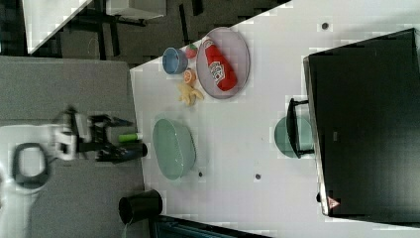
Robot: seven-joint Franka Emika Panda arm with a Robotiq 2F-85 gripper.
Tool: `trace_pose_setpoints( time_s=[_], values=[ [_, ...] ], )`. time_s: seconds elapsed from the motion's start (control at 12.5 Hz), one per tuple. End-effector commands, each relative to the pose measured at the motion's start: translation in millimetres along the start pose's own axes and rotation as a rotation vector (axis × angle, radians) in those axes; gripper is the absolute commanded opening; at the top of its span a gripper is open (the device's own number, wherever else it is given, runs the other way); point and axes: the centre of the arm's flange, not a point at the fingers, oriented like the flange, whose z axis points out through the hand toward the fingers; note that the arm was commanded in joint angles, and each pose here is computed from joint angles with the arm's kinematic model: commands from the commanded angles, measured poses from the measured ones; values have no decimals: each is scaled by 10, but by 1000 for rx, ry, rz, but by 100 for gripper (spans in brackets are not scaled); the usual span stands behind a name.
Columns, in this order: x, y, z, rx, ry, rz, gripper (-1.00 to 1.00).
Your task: Drag strainer right to left.
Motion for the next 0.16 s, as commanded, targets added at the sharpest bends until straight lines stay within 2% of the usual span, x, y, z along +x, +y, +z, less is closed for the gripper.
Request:
trace_pose_setpoints(
  time_s=[0.08,0.16],
  values=[
    [1245,691,-326,-55,23,-203,100],
    [1495,905,-436,-47,7,-243,100]
  ],
)
